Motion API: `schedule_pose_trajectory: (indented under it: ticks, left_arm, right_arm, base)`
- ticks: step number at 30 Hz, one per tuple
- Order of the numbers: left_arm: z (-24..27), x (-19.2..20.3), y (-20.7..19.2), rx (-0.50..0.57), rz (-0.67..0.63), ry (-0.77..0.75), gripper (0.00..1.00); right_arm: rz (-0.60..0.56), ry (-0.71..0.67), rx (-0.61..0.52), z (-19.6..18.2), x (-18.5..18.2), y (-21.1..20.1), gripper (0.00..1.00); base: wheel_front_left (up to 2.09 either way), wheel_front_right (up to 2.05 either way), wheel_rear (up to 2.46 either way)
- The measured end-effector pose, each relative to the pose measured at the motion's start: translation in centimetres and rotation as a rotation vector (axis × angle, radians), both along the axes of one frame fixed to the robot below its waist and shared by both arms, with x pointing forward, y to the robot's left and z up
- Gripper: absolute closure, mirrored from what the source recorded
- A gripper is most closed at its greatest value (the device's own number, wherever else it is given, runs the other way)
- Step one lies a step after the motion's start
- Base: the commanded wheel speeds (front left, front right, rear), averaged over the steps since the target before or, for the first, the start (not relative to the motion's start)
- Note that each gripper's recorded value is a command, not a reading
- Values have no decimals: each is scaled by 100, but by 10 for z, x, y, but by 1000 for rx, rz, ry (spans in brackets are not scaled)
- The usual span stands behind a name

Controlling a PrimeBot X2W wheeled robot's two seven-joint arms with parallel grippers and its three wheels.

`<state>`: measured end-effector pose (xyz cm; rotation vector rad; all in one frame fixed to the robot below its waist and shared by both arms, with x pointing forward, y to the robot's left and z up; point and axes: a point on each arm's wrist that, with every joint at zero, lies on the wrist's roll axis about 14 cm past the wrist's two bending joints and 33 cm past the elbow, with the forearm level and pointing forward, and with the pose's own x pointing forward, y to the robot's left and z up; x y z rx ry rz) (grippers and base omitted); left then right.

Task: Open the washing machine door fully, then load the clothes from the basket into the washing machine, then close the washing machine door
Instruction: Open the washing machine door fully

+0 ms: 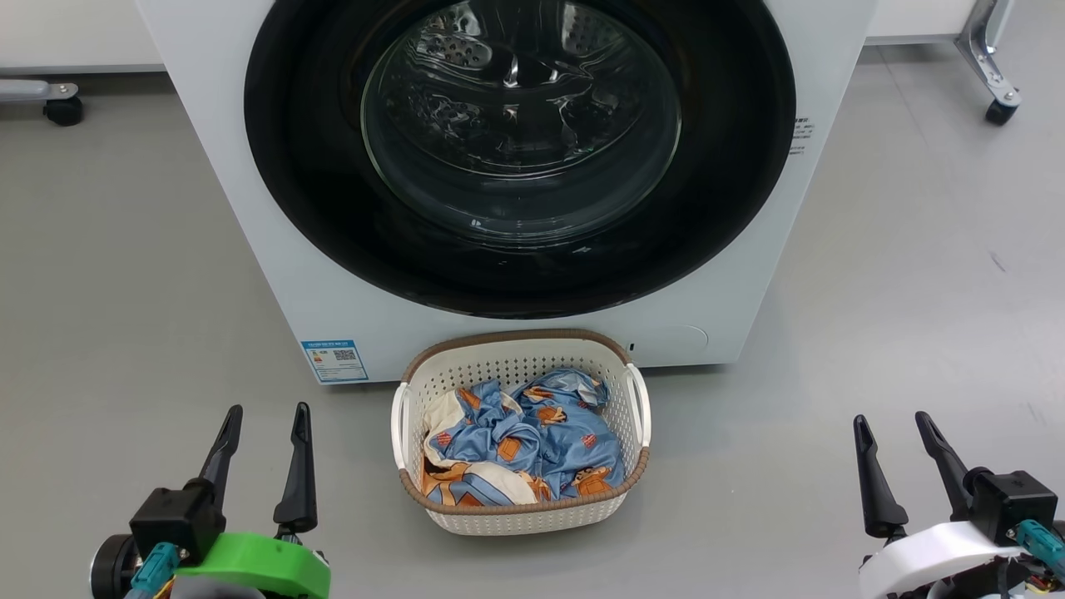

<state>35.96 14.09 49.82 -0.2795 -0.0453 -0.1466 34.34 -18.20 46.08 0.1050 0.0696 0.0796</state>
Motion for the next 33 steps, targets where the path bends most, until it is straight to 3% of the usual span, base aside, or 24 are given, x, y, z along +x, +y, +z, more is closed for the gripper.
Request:
schedule_pose_trajectory:
  ticks: [33]
  left_arm:
    - [-1,1,-2,-3,-4,5,0]
  right_arm:
    - [-1,21,-1,-7,-2,0,0]
  base:
    - [8,8,-16]
